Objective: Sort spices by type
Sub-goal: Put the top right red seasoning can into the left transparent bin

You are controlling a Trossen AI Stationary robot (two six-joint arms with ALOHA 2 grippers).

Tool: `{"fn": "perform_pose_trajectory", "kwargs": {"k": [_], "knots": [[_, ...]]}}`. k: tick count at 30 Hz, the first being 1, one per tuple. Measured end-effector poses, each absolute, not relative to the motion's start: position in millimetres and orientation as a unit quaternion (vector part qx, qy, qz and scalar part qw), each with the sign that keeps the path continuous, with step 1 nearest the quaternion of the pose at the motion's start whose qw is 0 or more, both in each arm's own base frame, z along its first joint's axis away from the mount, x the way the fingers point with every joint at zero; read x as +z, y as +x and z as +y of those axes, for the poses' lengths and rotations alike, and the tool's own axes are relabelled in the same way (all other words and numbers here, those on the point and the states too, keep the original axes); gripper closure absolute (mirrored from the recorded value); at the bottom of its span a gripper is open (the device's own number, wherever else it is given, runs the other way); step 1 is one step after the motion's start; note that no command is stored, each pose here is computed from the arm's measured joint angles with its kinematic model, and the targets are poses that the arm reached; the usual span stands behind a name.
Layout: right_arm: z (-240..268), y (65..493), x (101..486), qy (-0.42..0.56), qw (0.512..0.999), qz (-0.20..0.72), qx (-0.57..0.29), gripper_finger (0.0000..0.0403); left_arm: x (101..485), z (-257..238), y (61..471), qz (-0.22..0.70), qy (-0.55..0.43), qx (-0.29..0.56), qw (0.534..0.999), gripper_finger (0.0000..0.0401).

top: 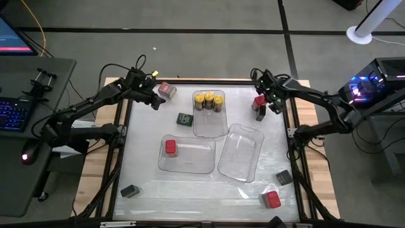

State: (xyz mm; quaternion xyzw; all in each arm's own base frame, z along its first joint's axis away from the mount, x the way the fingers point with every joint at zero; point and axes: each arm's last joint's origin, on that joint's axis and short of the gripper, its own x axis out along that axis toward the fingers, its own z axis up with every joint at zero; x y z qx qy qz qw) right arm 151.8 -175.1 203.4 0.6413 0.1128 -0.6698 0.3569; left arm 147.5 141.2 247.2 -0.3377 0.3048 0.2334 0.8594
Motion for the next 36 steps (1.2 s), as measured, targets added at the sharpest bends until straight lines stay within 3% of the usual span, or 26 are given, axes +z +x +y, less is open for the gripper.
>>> {"fn": "perform_pose_trajectory", "kwargs": {"k": [14, 19, 24, 30, 36], "knots": [[-189, 165, 174, 0.634, 0.354, 0.157, -0.669, 0.0060, 244, 139, 145, 0.322, -0.353, 0.235, 0.846, 0.0382], [-192, 162, 174, 0.617, 0.372, 0.175, -0.671, 0.0111, 244, 139, 145, 0.321, -0.353, 0.236, 0.846, 0.0382], [-196, 157, 175, 0.601, 0.397, 0.199, -0.665, 0.0199, 244, 139, 145, 0.321, -0.352, 0.239, 0.846, 0.0382], [-200, 149, 201, 0.552, 0.469, 0.190, -0.663, 0.0209, 244, 139, 145, 0.321, -0.352, 0.240, 0.846, 0.0382], [-206, 152, 263, 0.478, 0.587, 0.157, -0.634, 0.0209, 244, 139, 145, 0.320, -0.360, 0.244, 0.842, 0.0382]]}}
